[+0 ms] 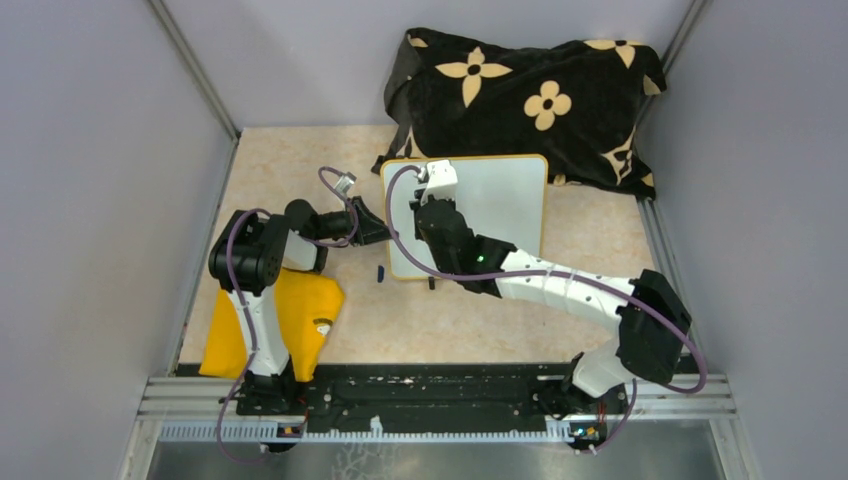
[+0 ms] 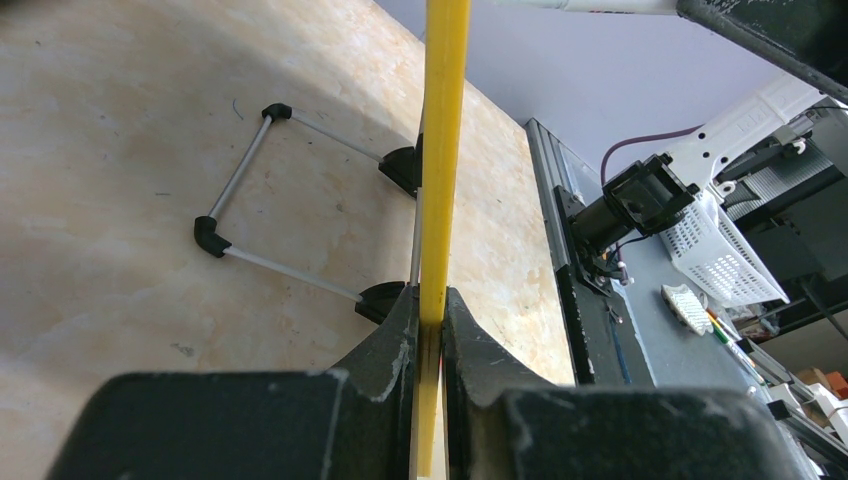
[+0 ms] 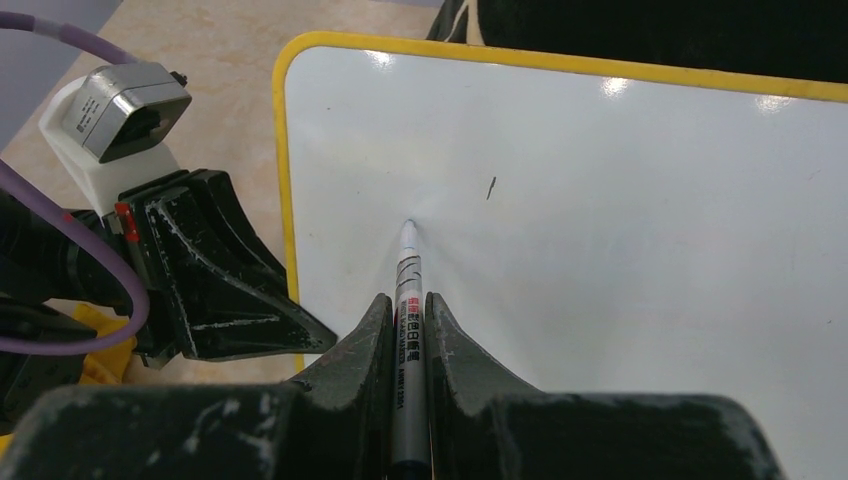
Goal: Write a sentence on the whiteboard
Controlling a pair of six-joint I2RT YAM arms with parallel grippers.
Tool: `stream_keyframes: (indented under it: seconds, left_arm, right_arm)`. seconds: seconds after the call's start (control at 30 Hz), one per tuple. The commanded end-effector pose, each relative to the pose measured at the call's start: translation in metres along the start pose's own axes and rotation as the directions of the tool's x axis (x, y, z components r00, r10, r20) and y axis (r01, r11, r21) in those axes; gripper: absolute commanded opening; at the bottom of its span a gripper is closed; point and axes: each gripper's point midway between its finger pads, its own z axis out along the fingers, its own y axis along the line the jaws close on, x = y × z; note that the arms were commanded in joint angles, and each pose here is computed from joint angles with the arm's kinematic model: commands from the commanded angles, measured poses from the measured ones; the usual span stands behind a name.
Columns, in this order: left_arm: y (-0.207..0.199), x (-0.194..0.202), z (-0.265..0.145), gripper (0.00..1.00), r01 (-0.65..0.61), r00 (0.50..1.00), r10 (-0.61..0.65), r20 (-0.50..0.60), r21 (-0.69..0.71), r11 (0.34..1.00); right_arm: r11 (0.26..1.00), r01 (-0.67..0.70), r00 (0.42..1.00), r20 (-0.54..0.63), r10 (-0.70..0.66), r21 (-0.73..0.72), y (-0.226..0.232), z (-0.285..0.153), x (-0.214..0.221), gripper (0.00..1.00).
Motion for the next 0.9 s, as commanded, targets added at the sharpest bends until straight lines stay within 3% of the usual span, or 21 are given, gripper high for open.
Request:
stream_keyframes:
  seconds: [0.0, 0.87]
  left_arm:
    - [-0.012, -0.011, 0.004, 0.0, -0.21, 0.978, 0.208, 0.036, 0.063, 0.976]
    - [-0.012, -0.011, 0.004, 0.0, -0.205, 0.978, 0.203, 0.036, 0.063, 0.977]
  right_arm:
    - [0.998, -0.057, 0.997, 0.052, 0.057, 0.002, 0.005, 0.005, -0.027, 0.0]
    - [1.0, -0.02, 0.999, -0.035, 0.019, -0.015, 0.007, 0.007, 0.002, 0.0]
